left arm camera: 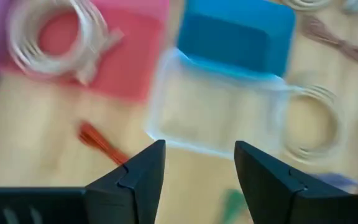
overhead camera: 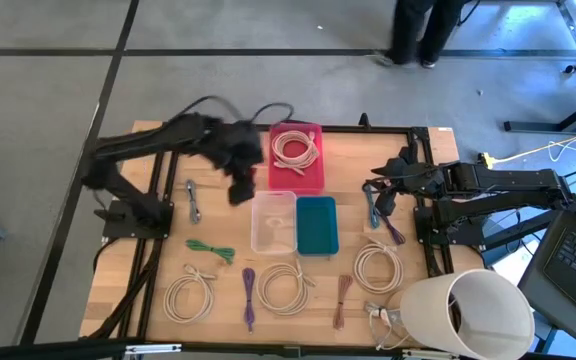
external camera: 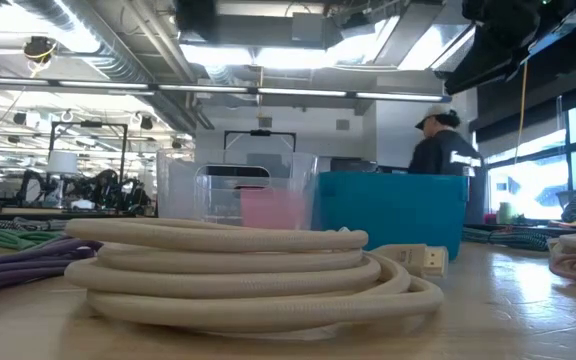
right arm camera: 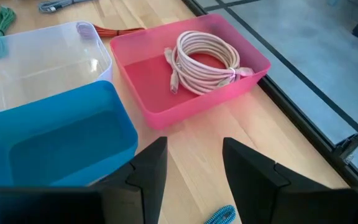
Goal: Pick & Place USB Port
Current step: Put the brown HDMI cable into the pink bin
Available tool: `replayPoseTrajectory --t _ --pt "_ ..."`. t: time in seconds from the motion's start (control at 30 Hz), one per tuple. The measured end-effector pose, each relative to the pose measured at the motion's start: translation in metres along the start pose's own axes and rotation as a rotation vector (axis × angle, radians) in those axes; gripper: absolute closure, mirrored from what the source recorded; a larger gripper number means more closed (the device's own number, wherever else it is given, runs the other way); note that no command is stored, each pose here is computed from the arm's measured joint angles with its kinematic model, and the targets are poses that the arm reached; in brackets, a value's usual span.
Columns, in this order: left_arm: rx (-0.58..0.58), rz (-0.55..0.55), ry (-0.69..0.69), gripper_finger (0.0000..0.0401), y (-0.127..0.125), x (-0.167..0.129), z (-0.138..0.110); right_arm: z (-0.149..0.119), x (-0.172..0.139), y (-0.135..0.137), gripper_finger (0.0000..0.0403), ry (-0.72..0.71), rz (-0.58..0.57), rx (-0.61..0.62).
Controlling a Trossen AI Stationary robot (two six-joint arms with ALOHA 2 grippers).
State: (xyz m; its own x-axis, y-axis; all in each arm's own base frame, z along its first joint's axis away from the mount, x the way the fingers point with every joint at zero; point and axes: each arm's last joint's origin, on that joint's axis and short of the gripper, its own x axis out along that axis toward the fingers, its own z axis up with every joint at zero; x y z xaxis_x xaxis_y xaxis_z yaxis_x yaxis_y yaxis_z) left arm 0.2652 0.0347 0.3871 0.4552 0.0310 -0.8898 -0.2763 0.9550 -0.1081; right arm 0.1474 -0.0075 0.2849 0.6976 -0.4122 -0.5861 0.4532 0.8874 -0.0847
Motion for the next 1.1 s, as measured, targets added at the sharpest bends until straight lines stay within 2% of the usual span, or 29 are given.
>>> replayPoseTrajectory --t 0.17,0.37,0.53,0.63,0.87,1.1 --pt "-0.164 -0.069 0.053 0.0214 -0.052 -0.002 -0.051 -0.002 0.0 0.0 0.0244 0.015 -0.004 -0.007" --pt "-0.352 -0.004 0.049 0.0214 -0.104 0.034 -0.113 -0.002 0.0 -0.001 0.0244 0.019 -0.005 -0.036" --pt "-0.493 0.005 0.098 0.0214 -0.127 0.061 -0.159 -0.003 0.0 0.0 0.0244 0.028 0.01 -0.038" --pt "-0.522 0.006 0.122 0.0214 -0.134 0.072 -0.181 -0.003 0.0 0.0 0.0244 0.034 0.027 -0.033" --pt "-0.341 0.021 0.237 0.0214 -0.143 0.088 -0.215 -0.003 0.0 0.0 0.0244 0.034 0.029 0.031" --pt "0.073 0.084 0.343 0.0214 -0.143 0.115 -0.24 -0.002 0.0 0.001 0.0244 0.027 0.03 0.075"
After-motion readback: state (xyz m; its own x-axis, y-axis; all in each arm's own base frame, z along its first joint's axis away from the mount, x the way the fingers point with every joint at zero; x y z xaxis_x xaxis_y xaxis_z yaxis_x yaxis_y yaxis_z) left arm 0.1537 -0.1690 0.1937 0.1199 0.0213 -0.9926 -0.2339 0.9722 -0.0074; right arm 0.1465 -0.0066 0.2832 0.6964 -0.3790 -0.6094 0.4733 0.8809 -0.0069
